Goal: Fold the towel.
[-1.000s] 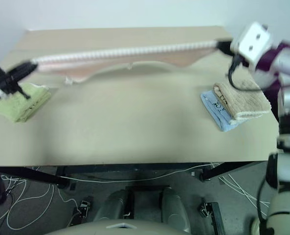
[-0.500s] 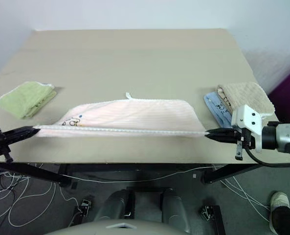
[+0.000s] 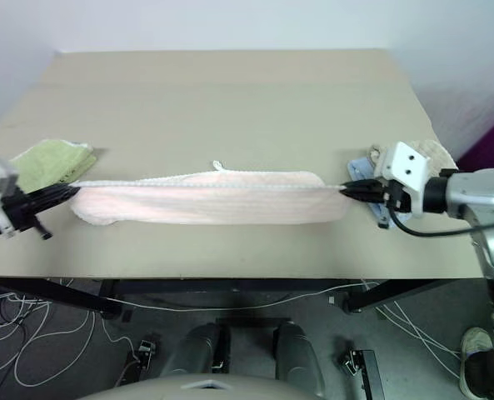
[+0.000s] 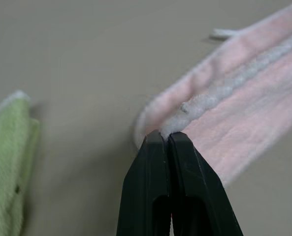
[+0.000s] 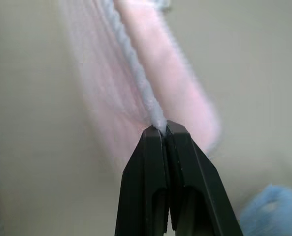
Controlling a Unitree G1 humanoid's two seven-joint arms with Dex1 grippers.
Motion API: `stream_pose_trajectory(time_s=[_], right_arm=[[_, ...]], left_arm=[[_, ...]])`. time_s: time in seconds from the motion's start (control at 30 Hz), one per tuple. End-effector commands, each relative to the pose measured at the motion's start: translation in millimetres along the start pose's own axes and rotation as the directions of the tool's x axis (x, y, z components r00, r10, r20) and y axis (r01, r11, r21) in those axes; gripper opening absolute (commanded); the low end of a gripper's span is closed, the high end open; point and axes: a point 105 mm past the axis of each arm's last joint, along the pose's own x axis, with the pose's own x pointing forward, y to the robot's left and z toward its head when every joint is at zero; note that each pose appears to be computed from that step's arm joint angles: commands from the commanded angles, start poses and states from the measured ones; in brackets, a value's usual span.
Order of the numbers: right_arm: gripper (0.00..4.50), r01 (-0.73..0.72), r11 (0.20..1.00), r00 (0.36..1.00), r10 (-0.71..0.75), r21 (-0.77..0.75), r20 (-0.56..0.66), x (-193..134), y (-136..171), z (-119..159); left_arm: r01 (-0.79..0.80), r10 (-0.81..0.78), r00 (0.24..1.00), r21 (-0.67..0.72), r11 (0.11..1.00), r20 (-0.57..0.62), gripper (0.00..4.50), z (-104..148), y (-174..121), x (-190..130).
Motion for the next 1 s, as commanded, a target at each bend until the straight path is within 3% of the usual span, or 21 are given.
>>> stream_pose_trajectory(time_s=[0.03, 0.47, 0.5, 0.63, 0.93, 0.97, 1.0], right_arm=[[0.02, 0.047, 0.998, 0.998, -0.048, -0.045, -0.027, 9, -16, -7], [0.02, 0.148, 0.988, 0.987, -0.15, -0.045, -0.05, 52, -51, -32], [0.0, 0.151, 0.988, 0.987, -0.153, -0.04, -0.048, 54, -52, -33], [0.99, 0.15, 0.988, 0.988, -0.151, -0.024, -0.042, 56, -53, -36], [4.11, 0.326, 0.943, 0.945, -0.326, -0.064, 0.012, 32, -76, -24], [4.45, 0.36, 0.931, 0.933, -0.358, -0.063, 0.038, 25, -81, -18], [4.45, 0.384, 0.922, 0.922, -0.381, -0.053, 0.064, 18, -83, -12]], left_arm=[[-0.071, 0.073, 0.997, 0.079, 0.994, -0.02, 0.0, -4, 15, 11], [-0.085, 0.097, 0.992, 0.144, 0.986, -0.078, 0.0, -22, 24, 56], [-0.086, 0.099, 0.992, 0.146, 0.986, -0.082, 0.22, -23, 24, 57], [-0.077, 0.087, 0.993, 0.117, 0.99, -0.084, 1.33, -27, 23, 59], [-0.188, 0.195, 0.979, 0.112, 0.976, -0.059, 4.36, -27, 35, 47], [-0.211, 0.217, 0.975, 0.101, 0.972, -0.047, 4.5, -26, 38, 44], [-0.237, 0.241, 0.97, 0.096, 0.967, -0.029, 4.5, -24, 41, 40]])
